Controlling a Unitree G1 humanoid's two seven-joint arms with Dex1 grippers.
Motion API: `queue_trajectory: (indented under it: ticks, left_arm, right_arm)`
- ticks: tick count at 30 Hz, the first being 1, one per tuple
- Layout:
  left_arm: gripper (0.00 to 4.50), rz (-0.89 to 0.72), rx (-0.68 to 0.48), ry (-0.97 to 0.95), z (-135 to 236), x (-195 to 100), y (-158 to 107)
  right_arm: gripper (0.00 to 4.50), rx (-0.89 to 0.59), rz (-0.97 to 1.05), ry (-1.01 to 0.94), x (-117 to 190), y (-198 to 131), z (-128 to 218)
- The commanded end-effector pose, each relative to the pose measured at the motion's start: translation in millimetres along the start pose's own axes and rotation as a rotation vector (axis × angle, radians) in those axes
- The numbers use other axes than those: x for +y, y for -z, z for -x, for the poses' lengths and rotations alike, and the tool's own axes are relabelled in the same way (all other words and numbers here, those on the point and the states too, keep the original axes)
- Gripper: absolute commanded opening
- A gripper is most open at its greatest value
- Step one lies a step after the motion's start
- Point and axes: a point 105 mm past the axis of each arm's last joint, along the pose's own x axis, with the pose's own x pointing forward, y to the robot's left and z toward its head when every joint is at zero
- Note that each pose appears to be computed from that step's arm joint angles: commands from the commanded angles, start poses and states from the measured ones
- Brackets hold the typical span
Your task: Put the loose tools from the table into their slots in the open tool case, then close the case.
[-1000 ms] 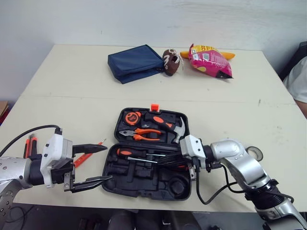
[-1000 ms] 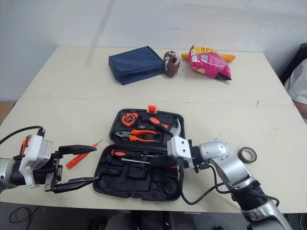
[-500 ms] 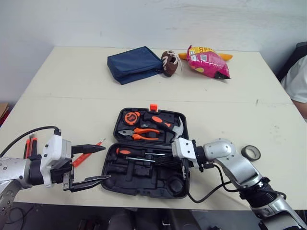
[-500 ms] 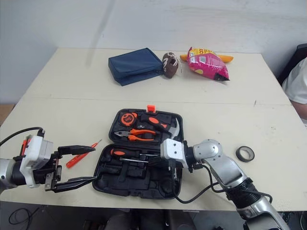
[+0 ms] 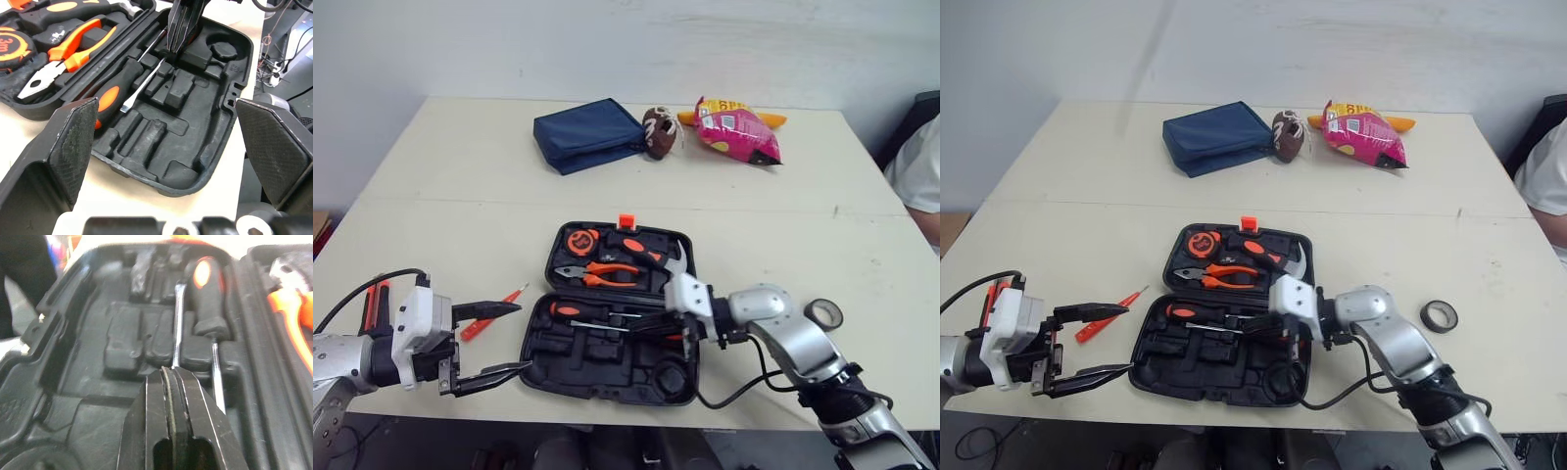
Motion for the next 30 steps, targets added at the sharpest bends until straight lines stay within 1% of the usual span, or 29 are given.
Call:
queue_trajectory:
  ticks: [1,3,5,6,7,10,11,13,15,17,19,20,21,23,26,28,30]
  left_arm:
    - [4.5,-0.028,0.017,-0.123,23,17,-2]
    - [4.5,-0.014,0.032,-0.214,41,29,1]
    - [4.5,-0.005,0.04,-0.312,60,40,3]
    - [4.5,-0.011,0.041,-0.372,71,46,3]
    - [4.5,-0.011,0.055,-0.442,87,52,6]
    - [4.5,0.014,0.099,-0.688,148,66,21]
    - [4.5,0.011,0.101,-0.729,158,68,24]
    - [4.5,-0.007,0.109,-0.877,189,75,29]
    - [4.5,-0.005,0.111,-0.998,216,80,35]
    - [4.5,0.01,0.13,-1.075,235,81,43]
    - [4.5,0.041,0.21,-1.179,260,76,61]
    - [4.5,0.062,0.227,-1.204,266,72,68]
    - [4.5,0.069,0.241,-1.234,272,69,72]
    - [4.5,0.079,0.225,-1.272,278,67,75]
    - [4.5,0.095,0.246,-1.284,280,64,81]
    - [4.5,0.101,0.285,-1.274,279,63,85]
    - [4.5,0.084,0.26,-1.241,272,65,80]
  right_arm:
    - [0.06,-0.196,0.128,0.088,-9,-43,47]
    - [0.06,-0.183,0.088,0.179,-18,-43,76]
    - [0.65,-0.126,0.122,0.249,-21,-36,102]
    - [0.87,-0.073,0.154,0.265,-18,-29,114]
    - [1.34,-0.027,0.183,0.32,-18,-22,132]
    - [2.87,0.081,0.235,0.614,-21,3,197]
    - [3.41,0.106,0.248,0.661,-20,9,207]
    - [4.44,0.154,0.261,0.72,-6,23,229]
    - [4.48,0.178,0.258,0.752,5,29,245]
    - [4.48,0.202,0.25,0.792,12,34,259]
    - [4.48,0.286,0.204,0.899,27,46,295]
    - [4.48,0.328,0.175,0.953,35,51,312]
    - [4.48,0.355,0.152,1.019,42,54,330]
    - [4.48,0.394,0.105,1.105,56,59,354]
    - [4.48,0.424,0.082,1.137,66,63,366]
    - [4.48,0.408,0.097,1.151,63,61,366]
    - [4.48,0.375,0.117,1.142,54,59,360]
